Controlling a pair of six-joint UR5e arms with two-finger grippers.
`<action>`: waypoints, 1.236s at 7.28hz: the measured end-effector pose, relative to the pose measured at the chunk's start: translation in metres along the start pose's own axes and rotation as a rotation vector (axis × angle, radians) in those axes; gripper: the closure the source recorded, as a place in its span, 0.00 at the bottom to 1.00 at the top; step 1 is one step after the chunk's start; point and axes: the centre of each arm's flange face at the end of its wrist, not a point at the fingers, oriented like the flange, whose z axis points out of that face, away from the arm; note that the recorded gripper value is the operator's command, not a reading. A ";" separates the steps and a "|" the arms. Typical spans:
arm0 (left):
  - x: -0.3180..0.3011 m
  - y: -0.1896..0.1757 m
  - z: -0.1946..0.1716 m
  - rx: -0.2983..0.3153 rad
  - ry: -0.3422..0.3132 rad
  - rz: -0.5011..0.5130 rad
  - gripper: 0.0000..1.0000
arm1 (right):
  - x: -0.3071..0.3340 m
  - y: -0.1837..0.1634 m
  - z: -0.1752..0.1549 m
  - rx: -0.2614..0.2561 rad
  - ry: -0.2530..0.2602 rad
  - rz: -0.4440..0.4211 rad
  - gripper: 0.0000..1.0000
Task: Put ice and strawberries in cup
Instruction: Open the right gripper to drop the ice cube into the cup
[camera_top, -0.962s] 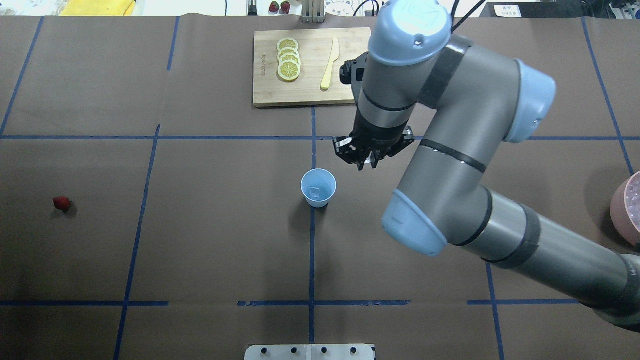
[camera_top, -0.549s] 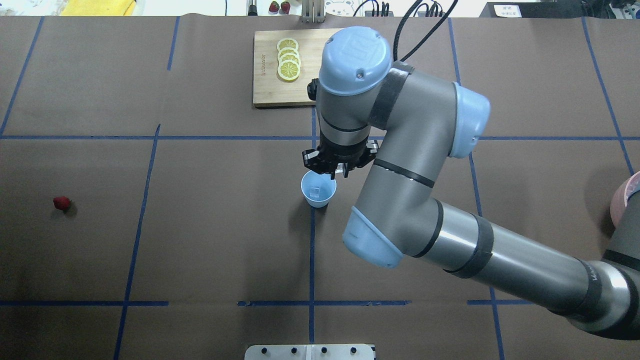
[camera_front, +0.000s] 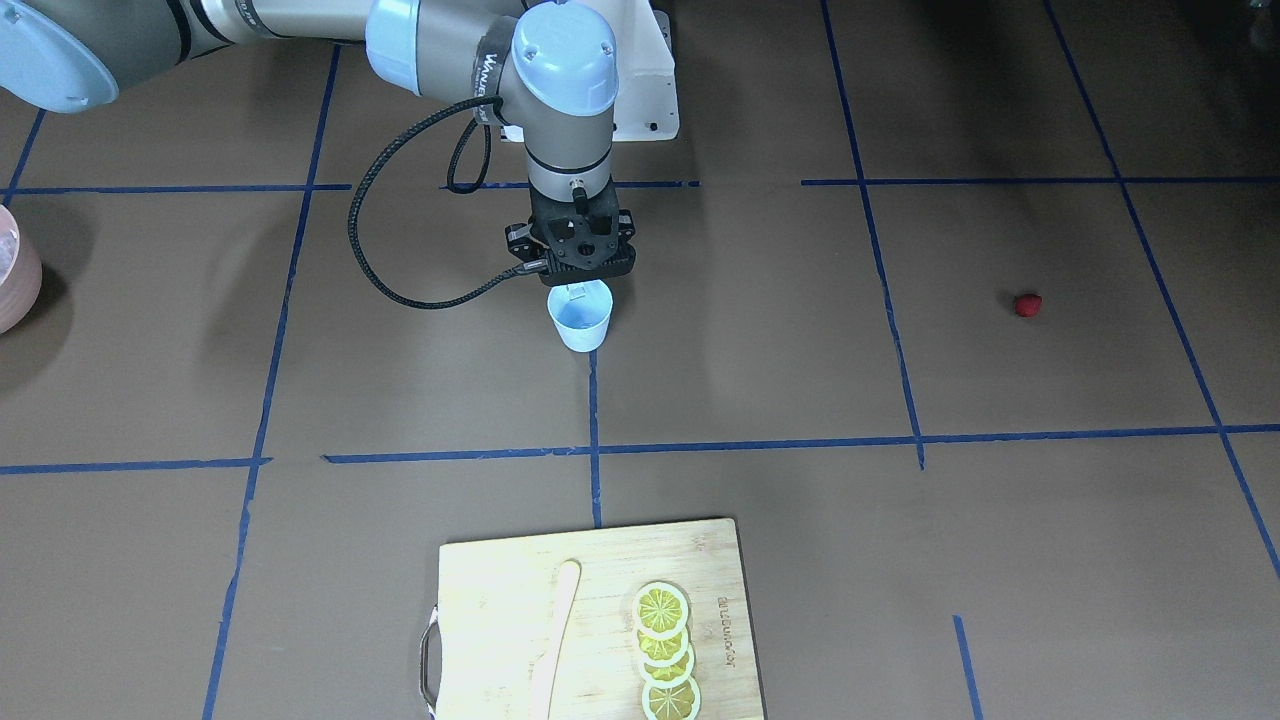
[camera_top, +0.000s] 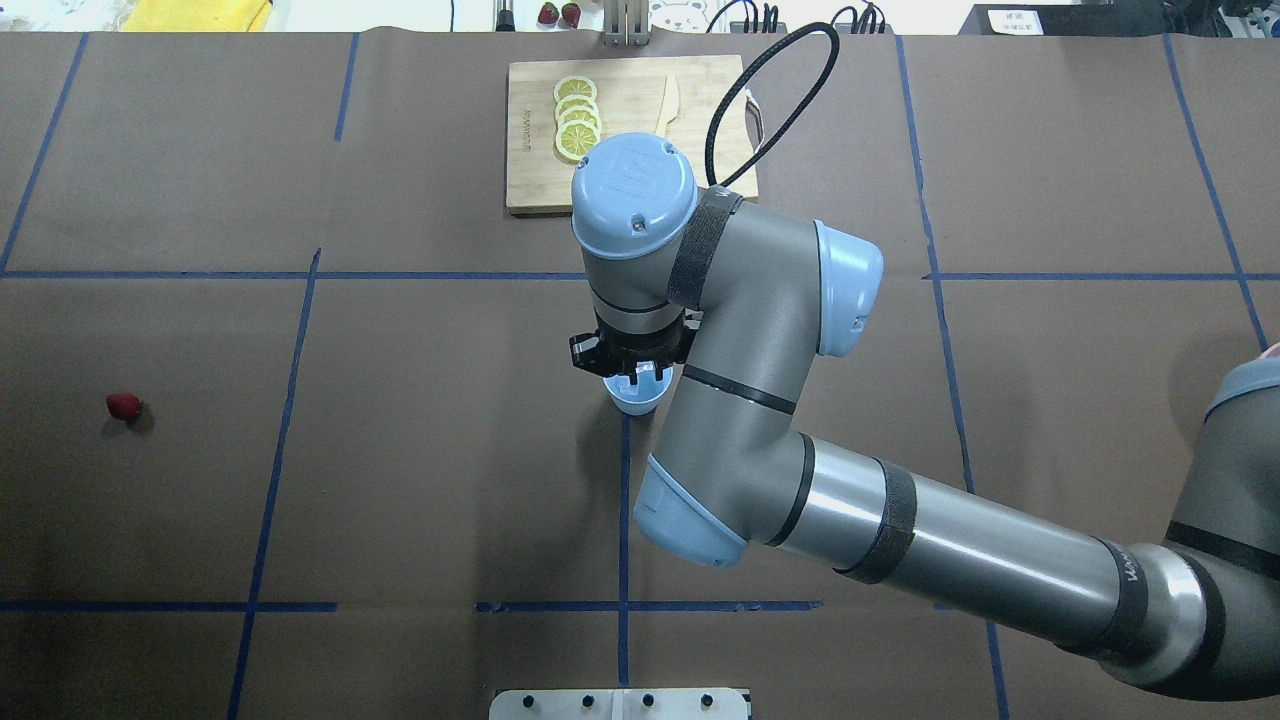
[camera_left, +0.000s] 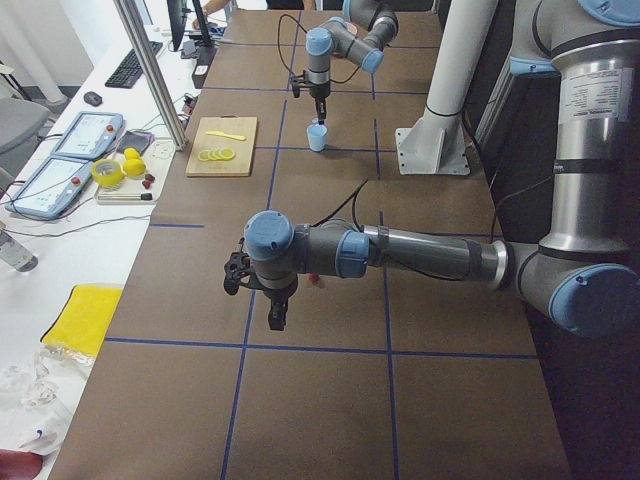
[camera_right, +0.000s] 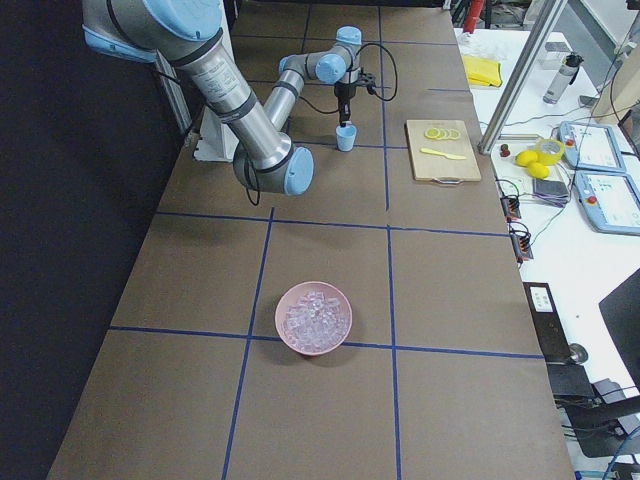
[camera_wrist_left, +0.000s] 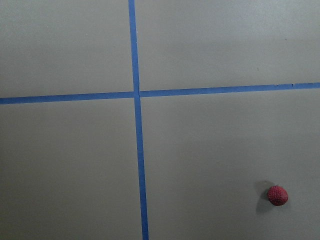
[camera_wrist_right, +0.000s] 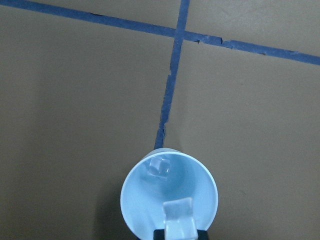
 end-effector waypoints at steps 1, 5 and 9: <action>0.000 0.000 0.000 0.000 0.000 0.000 0.00 | -0.001 0.000 0.000 0.002 -0.001 -0.001 0.24; 0.001 -0.002 -0.001 0.000 0.000 -0.001 0.00 | -0.001 0.002 0.000 0.010 -0.017 0.007 0.01; 0.000 -0.004 0.000 0.000 0.000 -0.003 0.00 | 0.073 0.012 -0.053 0.068 -0.044 0.066 0.01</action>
